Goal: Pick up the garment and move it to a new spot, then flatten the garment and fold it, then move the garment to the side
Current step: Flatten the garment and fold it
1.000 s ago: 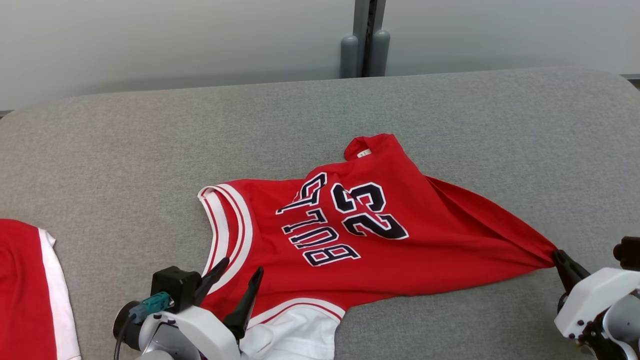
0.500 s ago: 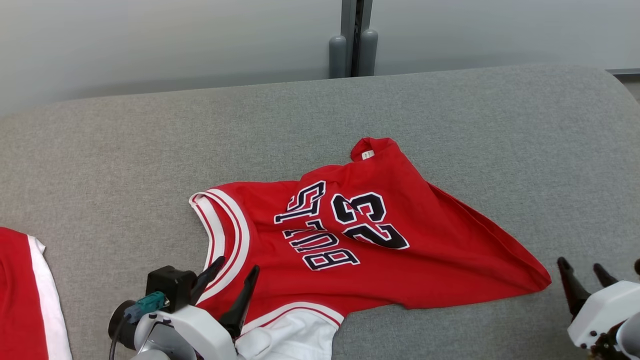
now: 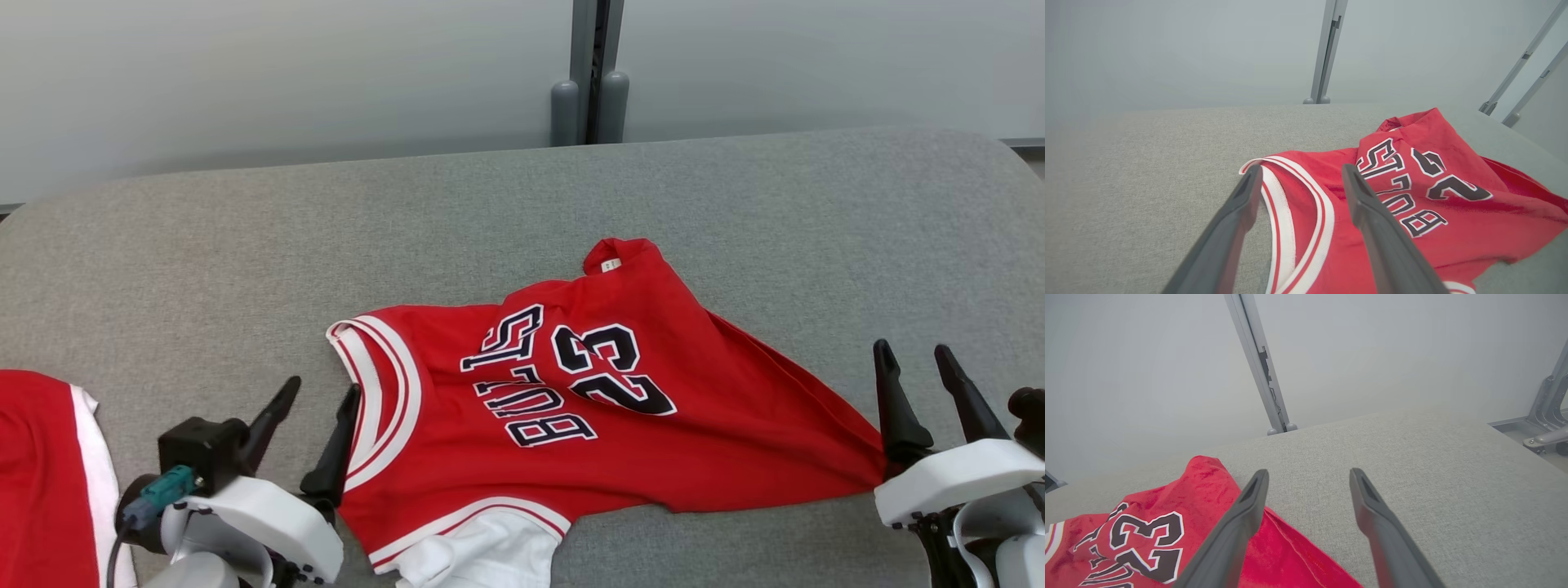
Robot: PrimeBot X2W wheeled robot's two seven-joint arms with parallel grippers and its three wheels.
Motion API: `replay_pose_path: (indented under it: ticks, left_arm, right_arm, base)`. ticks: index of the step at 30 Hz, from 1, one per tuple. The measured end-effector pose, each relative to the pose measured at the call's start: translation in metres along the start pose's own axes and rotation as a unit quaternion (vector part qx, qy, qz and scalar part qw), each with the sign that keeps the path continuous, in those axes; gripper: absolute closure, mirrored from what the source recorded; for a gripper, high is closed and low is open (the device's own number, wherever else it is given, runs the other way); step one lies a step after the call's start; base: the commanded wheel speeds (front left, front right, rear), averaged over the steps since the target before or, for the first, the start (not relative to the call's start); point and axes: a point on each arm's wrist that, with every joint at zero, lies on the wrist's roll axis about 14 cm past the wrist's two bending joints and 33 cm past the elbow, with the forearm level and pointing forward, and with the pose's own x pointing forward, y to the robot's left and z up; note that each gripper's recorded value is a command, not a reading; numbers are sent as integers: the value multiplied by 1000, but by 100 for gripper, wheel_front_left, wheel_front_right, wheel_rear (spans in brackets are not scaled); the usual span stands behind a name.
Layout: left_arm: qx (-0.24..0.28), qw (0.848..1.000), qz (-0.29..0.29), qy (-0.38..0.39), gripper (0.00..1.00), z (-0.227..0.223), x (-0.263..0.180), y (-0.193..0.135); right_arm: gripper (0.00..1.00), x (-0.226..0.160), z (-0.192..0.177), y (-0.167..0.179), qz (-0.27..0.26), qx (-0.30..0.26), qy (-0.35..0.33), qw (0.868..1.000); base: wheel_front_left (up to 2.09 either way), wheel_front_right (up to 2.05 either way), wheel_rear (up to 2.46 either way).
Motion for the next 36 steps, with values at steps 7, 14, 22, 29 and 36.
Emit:
replay_pose_path:
  ticks: [7,14,22,29,36]
  left_arm:
    - [15,995,51,-82,0,47,-6,26]
    - [2,981,87,-171,0,89,-23,41]
    - [-4,973,128,-193,0,85,-37,60]
    - [5,971,129,-200,0,80,-42,56]
    - [-10,974,139,-181,0,55,-46,58]
  right_arm:
    - [0,2,37,25,37,-5,-106,994]
    - [0,-2,69,46,73,-20,-171,982]
    - [0,-13,82,52,88,-40,-200,975]
    - [0,-25,79,44,72,-36,-202,976]
    - [0,-30,55,57,90,-36,-170,981]
  base:
    - [0,0,0]
    - [0,0,0]
    - [0,0,0]
    - [0,0,0]
    - [0,0,0]
